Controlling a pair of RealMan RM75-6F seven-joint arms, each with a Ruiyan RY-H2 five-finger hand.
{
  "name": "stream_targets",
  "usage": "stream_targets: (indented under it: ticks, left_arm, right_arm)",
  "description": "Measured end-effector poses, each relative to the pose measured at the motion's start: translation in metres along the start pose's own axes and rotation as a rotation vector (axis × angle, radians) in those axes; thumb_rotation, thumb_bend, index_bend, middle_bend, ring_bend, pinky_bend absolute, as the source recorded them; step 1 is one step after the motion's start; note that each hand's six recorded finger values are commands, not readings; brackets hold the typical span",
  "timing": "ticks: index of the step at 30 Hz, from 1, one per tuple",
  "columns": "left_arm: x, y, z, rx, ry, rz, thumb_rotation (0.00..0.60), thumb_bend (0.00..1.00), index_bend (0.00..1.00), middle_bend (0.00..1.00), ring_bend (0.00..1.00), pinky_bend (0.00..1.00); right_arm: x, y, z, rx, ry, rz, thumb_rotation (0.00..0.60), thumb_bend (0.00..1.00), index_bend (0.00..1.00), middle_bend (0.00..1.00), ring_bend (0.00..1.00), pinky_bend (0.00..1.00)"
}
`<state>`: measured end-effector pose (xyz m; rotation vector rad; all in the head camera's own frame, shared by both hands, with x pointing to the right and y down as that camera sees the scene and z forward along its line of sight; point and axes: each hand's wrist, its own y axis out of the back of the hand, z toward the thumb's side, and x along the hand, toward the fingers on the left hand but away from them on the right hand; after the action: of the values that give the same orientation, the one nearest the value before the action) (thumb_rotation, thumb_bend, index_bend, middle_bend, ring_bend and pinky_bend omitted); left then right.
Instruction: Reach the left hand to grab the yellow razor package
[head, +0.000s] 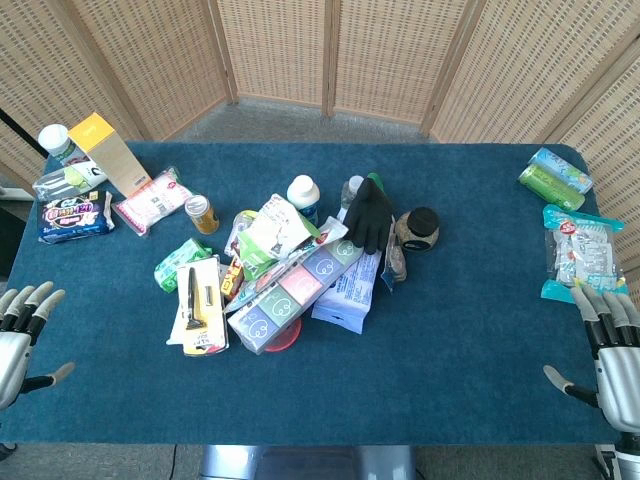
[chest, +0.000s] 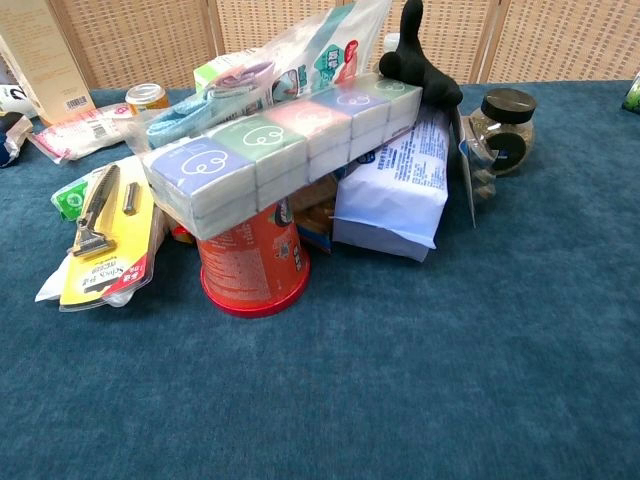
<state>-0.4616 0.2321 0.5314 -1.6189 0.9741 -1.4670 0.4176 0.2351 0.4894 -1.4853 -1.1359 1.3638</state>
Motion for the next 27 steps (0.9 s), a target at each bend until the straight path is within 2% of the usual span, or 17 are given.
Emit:
stream_targets:
  ticks: [7, 15, 19, 23, 27]
  left_arm:
    - [0.001, -0.005, 0.005, -0.008, -0.065, 0.001, 0.600, 0.00, 0.11, 0.00, 0.00, 0.00]
    - [0.000, -0.001, 0.006, -0.014, -0.066, 0.020, 0.600, 0.00, 0.11, 0.00, 0.00, 0.00]
    - [0.004, 0.001, 0.011, -0.007, -0.098, 0.028, 0.600, 0.00, 0.10, 0.00, 0.00, 0.00]
    - [0.018, 0.001, 0.023, 0.055, -0.205, 0.038, 0.600, 0.00, 0.05, 0.00, 0.00, 0.00]
    - [0.046, -0.003, 0.038, 0.199, -0.376, 0.049, 0.600, 0.00, 0.00, 0.00, 0.00, 0.00]
  right_arm:
    - [0.000, 0.000, 0.002, -0.002, 0.002, -0.001, 0.600, 0.00, 0.00, 0.00, 0.00, 0.00]
    - [0.001, 0.005, 0.001, -0.016, 0.003, -0.007, 0.600, 0.00, 0.00, 0.00, 0.00, 0.00]
    - [0.001, 0.007, 0.000, -0.022, 0.000, -0.011, 0.600, 0.00, 0.00, 0.00, 0.00, 0.00]
    - [0.001, 0.007, 0.000, -0.022, -0.002, -0.011, 0.600, 0.00, 0.00, 0.00, 0.00, 0.00]
    - [0.001, 0.008, 0.001, -0.023, -0.002, -0.015, 0.600, 0.00, 0.00, 0.00, 0.00, 0.00]
